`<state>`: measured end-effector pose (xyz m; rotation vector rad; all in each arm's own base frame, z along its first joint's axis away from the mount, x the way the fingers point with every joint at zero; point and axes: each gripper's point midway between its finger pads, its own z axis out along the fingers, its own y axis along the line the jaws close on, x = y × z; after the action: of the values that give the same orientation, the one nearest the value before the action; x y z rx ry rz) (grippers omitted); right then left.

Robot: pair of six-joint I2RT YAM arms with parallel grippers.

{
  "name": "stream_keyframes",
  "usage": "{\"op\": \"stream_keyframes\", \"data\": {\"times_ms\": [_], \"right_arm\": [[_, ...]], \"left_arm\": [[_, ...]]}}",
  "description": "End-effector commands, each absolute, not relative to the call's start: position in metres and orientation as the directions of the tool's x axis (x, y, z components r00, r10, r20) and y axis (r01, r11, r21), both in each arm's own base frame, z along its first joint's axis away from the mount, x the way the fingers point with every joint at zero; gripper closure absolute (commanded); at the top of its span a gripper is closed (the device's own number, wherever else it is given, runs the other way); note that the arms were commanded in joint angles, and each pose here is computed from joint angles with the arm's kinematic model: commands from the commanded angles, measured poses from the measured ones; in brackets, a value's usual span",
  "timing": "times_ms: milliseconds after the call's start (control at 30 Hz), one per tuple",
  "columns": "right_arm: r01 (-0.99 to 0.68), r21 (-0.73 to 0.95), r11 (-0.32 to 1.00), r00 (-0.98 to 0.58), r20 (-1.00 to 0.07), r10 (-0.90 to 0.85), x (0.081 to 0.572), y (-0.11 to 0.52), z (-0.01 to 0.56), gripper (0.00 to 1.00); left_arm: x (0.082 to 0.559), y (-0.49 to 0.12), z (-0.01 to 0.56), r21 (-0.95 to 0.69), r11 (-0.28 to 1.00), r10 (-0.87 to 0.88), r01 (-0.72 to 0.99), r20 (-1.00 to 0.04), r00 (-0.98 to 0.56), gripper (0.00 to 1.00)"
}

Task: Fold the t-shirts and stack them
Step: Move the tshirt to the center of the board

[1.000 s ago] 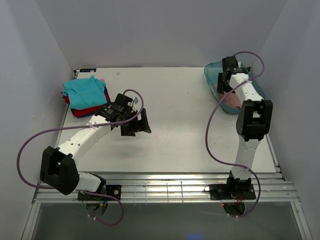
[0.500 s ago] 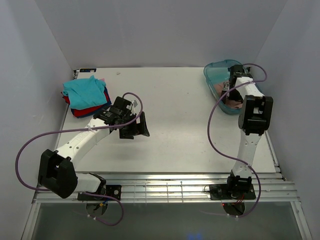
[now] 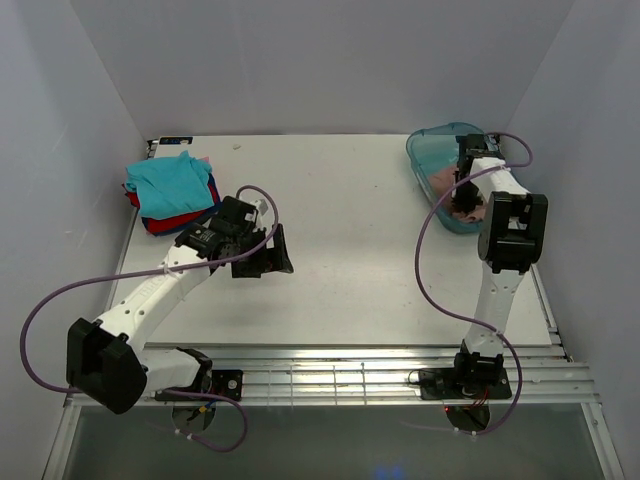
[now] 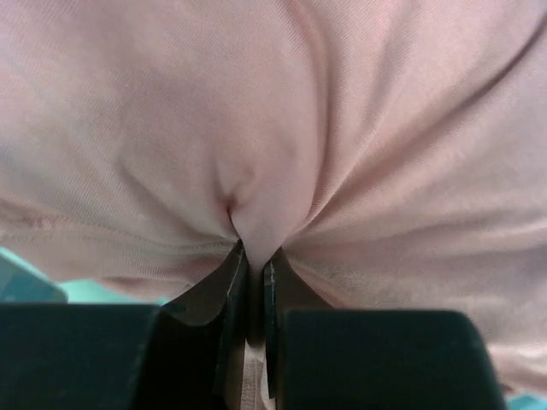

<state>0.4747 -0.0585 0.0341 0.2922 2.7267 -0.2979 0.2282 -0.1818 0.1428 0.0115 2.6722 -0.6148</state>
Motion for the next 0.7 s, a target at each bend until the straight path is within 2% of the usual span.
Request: {"op": "stream_keyframes", "data": {"times_ms": [0, 67, 167, 300, 500, 667], "right_arm": [[0.231, -0.129, 0.964, -0.889, -0.431, 0.155, 0.457, -0.049, 0.091, 0.92], [0.222, -0.101, 0.970, -0.855, -0.498, 0.143, 0.461, -0.043, 0.127, 0.92], [0.192, -0.040, 0.981, -0.761, -0.637, 0.123, 0.460, -0.025, 0.212, 0.92], [0.105, 0.035, 0.994, -0.605, -0.791, 0.092, 0.434, 0.015, 0.319, 0.92], [-0.101, 0.158, 0.982, -0.566, -0.821, 0.074, 0.383, 0.091, 0.375, 0.92], [-0.343, 0.317, 0.884, -0.551, -0.830, 0.084, 0.338, 0.168, 0.411, 0.92]], "left_arm": [[0.225, -0.174, 0.150, -0.399, 0.911, -0.078, 0.108, -0.421, -0.904, 0.02], [0.225, -0.174, 0.152, -0.400, 0.910, -0.082, 0.108, -0.429, -0.900, 0.02], [0.228, -0.174, 0.155, -0.404, 0.908, -0.089, 0.110, -0.443, -0.892, 0.02], [0.232, -0.177, 0.158, -0.414, 0.903, -0.095, 0.116, -0.456, -0.885, 0.02], [0.233, -0.177, 0.161, -0.424, 0.900, -0.123, 0.097, -0.460, -0.879, 0.02], [0.232, -0.170, 0.175, -0.434, 0.897, -0.171, 0.079, -0.506, -0.845, 0.02]]}}
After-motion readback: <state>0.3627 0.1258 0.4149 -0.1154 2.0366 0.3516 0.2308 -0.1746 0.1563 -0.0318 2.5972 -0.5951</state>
